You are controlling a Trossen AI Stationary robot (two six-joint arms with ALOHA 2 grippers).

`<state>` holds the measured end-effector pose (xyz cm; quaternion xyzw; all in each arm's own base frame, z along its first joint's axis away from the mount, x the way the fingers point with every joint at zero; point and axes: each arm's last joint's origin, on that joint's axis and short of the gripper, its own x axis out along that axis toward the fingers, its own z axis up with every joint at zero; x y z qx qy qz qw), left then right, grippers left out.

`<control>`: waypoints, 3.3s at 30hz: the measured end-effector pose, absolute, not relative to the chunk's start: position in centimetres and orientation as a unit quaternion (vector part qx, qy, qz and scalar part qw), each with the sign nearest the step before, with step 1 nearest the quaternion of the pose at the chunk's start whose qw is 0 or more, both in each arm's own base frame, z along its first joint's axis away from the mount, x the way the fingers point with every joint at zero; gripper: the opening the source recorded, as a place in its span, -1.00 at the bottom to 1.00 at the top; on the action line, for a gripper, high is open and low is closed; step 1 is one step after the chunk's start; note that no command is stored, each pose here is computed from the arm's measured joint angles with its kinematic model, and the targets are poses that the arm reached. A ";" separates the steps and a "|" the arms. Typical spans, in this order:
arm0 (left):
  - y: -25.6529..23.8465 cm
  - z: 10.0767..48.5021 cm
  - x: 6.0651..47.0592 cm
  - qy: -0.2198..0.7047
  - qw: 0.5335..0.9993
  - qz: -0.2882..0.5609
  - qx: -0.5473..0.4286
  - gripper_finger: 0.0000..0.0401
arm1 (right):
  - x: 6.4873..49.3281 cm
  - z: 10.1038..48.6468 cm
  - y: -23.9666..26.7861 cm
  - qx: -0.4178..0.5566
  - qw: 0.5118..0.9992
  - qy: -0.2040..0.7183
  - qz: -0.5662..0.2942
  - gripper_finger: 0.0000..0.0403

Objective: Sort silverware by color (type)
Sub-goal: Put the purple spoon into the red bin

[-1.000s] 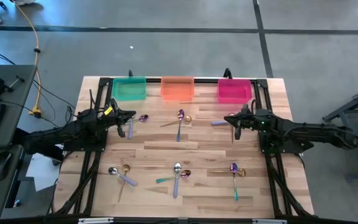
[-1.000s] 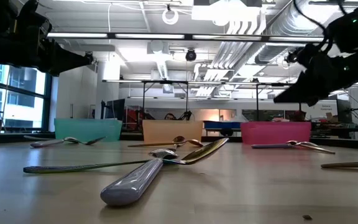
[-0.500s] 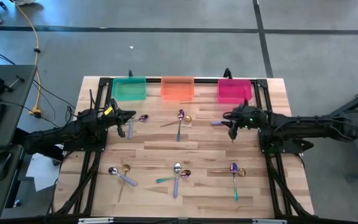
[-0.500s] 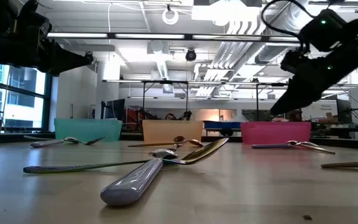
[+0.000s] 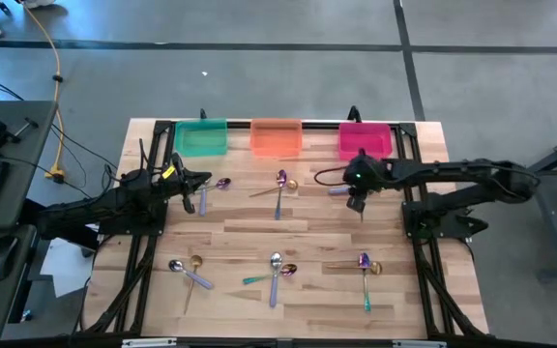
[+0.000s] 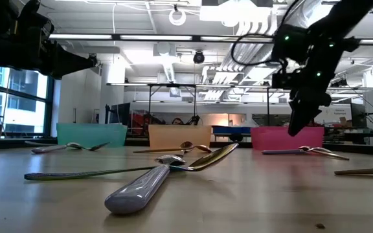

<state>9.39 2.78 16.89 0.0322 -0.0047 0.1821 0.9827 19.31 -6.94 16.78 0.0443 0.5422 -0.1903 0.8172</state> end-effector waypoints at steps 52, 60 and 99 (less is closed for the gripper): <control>2.8 16.9 9.4 -0.004 0.983 0.182 0.032 -1.00 | 19.8 13.5 -8.7 0.041 0.726 0.682 -0.083 -0.85; 2.8 16.9 9.4 -0.004 0.983 0.182 0.032 -1.00 | 19.8 13.5 -8.7 0.059 0.728 0.678 -0.087 -0.97; 2.8 16.9 9.4 -0.004 0.983 0.182 0.032 -1.00 | 16.5 21.7 -19.9 -0.028 0.733 0.638 -0.234 -1.00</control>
